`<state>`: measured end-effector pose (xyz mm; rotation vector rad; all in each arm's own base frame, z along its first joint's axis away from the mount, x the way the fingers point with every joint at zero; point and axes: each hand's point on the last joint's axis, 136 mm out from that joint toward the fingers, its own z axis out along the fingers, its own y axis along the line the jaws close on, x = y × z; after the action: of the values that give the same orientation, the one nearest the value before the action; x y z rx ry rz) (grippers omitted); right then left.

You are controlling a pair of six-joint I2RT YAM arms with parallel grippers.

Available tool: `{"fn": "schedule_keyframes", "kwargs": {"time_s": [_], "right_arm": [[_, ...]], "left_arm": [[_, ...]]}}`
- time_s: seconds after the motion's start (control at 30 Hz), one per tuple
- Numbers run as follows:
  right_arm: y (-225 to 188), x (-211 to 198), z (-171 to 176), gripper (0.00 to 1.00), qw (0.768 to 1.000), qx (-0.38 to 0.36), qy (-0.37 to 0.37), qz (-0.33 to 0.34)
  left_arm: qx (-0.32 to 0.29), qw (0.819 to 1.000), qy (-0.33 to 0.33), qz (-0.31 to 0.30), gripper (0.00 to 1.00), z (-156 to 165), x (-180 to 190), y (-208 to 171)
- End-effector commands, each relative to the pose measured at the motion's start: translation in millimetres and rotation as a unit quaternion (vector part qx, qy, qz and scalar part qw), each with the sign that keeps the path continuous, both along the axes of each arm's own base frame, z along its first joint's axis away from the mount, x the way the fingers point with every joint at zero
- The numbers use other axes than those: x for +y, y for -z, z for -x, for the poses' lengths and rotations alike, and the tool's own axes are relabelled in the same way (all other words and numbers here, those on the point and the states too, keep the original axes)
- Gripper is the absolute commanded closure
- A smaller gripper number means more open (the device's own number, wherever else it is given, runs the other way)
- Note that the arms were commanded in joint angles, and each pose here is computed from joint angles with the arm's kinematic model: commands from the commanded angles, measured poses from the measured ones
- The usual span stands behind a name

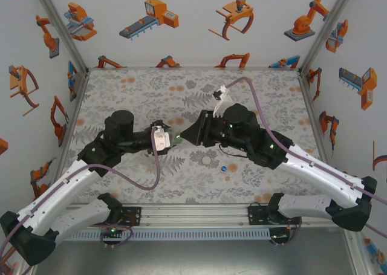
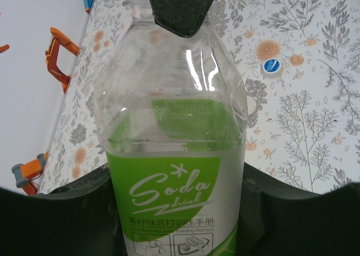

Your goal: Screw on the bottle caps

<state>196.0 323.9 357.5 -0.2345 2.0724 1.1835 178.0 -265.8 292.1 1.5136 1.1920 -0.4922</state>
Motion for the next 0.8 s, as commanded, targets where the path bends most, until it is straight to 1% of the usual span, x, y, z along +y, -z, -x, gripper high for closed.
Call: {"fn": "schedule_keyframes", "kwargs": {"time_s": [0.0, 0.03, 0.07, 0.1, 0.13, 0.3, 0.47, 0.63, 0.77], "right_arm": [[-12, -2, -5, 0.82, 1.000, -0.011, 0.006, -0.001], [-11, -3, -5, 0.82, 1.000, -0.011, 0.006, 0.006], [-9, -4, -7, 0.83, 1.000, -0.010, 0.009, 0.014], [-9, -7, -8, 0.83, 1.000, -0.010, 0.011, 0.022], [-7, -9, -10, 0.83, 0.999, -0.010, 0.014, 0.030], [3, -31, -25, 0.84, 0.996, -0.012, 0.042, 0.079], [21, -58, -49, 0.84, 0.990, 0.012, 0.065, 0.125], [43, -84, -75, 0.84, 0.979, 0.043, 0.078, 0.182], [59, -105, -98, 0.84, 0.965, 0.064, 0.089, 0.238]], "left_arm": [[-0.004, 1.000, 0.015, 0.024, 0.53, 6, -3, -10], [-0.003, 1.000, 0.017, 0.026, 0.45, 7, -3, -10], [-0.004, 0.999, 0.019, 0.027, 0.28, 8, -3, -11], [-0.004, 0.999, 0.020, 0.028, 0.04, 8, -3, -11], [-0.004, 0.999, 0.022, 0.028, 0.03, 9, -3, -11], [-0.004, 0.999, 0.025, 0.029, 0.03, 10, -3, -12], [-0.008, 0.999, 0.014, 0.033, 0.03, 7, -2, -13], [-0.011, 0.998, -0.020, 0.051, 0.03, -3, 2, -20], [-0.010, 0.996, -0.058, 0.065, 0.03, -17, 6, -26]]}}
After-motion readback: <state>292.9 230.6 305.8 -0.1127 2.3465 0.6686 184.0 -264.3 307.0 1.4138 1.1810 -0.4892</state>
